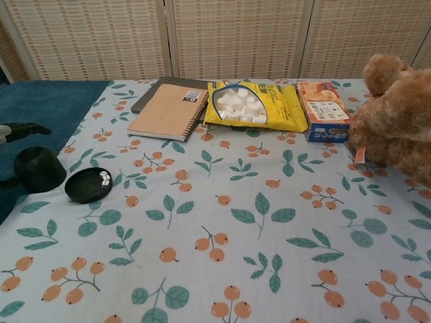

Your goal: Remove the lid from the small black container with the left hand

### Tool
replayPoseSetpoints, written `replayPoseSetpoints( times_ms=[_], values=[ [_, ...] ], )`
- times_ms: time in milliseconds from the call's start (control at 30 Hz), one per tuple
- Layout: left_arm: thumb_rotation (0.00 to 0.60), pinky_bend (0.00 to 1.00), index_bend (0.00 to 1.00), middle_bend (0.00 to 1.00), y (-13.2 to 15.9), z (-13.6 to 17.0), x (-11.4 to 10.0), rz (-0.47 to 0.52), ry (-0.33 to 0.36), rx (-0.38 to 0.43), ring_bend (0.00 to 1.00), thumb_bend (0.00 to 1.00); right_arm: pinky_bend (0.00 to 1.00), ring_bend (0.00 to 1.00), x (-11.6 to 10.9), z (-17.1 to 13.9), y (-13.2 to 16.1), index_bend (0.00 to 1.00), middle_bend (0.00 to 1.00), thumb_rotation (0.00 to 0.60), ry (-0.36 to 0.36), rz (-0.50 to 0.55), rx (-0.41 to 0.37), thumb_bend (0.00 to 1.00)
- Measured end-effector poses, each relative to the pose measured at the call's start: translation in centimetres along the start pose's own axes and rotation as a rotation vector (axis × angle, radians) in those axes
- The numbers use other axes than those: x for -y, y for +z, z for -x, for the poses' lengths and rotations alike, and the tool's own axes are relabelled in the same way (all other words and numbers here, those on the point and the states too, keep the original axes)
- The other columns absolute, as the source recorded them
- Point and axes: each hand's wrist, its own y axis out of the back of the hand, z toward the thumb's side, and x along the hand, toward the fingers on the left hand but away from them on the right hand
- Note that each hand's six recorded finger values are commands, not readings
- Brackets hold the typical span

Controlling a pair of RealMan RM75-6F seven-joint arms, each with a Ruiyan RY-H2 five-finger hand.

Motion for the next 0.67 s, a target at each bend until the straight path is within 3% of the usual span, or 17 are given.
replayPoseSetpoints(
  times_ms=[300,533,667],
  values=[
    [0.6,0.09,0.0,0.0,1.3,3.8,-3.5,0.086,0.154,0.067,0.0,0.36,0.0,0.0,-0.7,-0.7,0.1,0.0,0.0,0.6,-0.029,0.009,-0.007,0.18],
    [0.6,0.06,0.0,0.0,1.5,12.6,-3.5,0.106,0.3,0.146,0.0,0.36,0.0,0.0,-0.9,-0.9,-0.4,0.0,0.0,0.6,-0.046,0.009,0.011,0.18],
    [0.6,0.05,0.0,0.0,0.8,17.6,-3.0,0.109,0.36,0.131,0.0,0.36,0.0,0.0,-0.8,-0.7,-0.4,0.0,0.0,0.6,-0.044,0.008,0.012,0.18]
  ],
)
